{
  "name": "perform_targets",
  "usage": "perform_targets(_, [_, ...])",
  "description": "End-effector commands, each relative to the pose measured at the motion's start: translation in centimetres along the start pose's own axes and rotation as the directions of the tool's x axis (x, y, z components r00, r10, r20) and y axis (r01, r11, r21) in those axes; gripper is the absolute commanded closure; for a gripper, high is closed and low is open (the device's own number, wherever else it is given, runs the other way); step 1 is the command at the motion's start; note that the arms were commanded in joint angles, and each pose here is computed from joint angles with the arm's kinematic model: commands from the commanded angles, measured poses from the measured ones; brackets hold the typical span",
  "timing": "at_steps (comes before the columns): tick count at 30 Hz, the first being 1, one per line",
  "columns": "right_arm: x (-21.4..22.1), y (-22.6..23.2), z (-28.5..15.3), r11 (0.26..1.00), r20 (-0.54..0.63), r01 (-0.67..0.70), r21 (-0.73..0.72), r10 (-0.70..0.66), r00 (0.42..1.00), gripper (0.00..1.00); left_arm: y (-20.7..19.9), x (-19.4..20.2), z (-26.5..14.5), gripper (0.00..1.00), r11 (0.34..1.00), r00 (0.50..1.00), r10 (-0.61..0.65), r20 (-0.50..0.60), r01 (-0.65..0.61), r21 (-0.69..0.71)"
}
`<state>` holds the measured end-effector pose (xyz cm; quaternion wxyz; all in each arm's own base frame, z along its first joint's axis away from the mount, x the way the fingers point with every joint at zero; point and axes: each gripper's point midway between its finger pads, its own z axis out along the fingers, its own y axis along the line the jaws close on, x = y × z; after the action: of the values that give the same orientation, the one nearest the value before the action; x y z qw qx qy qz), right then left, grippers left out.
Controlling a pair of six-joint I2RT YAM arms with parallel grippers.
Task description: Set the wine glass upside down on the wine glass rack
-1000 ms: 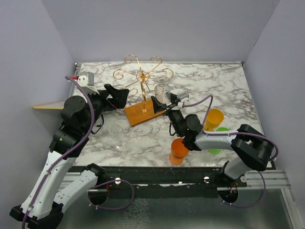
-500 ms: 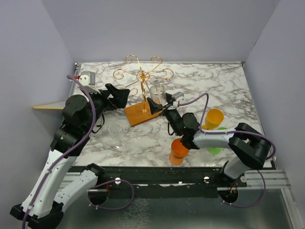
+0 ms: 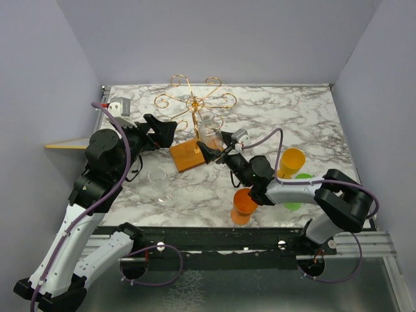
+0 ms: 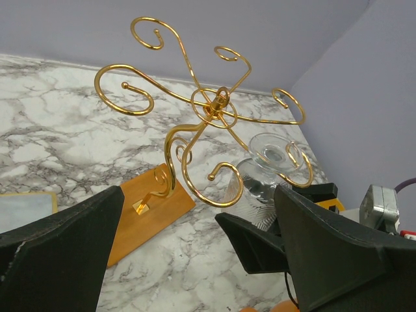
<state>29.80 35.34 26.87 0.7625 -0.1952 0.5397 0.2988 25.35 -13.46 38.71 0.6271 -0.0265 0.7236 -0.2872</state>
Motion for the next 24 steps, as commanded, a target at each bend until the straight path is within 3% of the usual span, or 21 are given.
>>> perform_targets(1, [-3.6,1.0,-0.8,0.997,0.099,-0.029,-0.071,0.036,0.994,0.99,-0.4,0.0,-0.2,0.01,1.0,1.0,0.014,-0.011,-0.014,0.019])
perform_targets(14, [-4.8,0.6,-2.6,0.997,0.115,-0.024,-0.075,0.033,0.993,0.99,-0.3,-0.3,-0.7,0.01,1.0,1.0,0.024,-0.002,-0.024,0.016])
perform_targets(24, [-5.4,-1.1,-3.0,0.999,0.143,-0.05,0.015,0.047,0.989,0.99,-0.3,-0.3,-0.8,0.01,1.0,1.0,0.023,-0.003,-0.023,0.012])
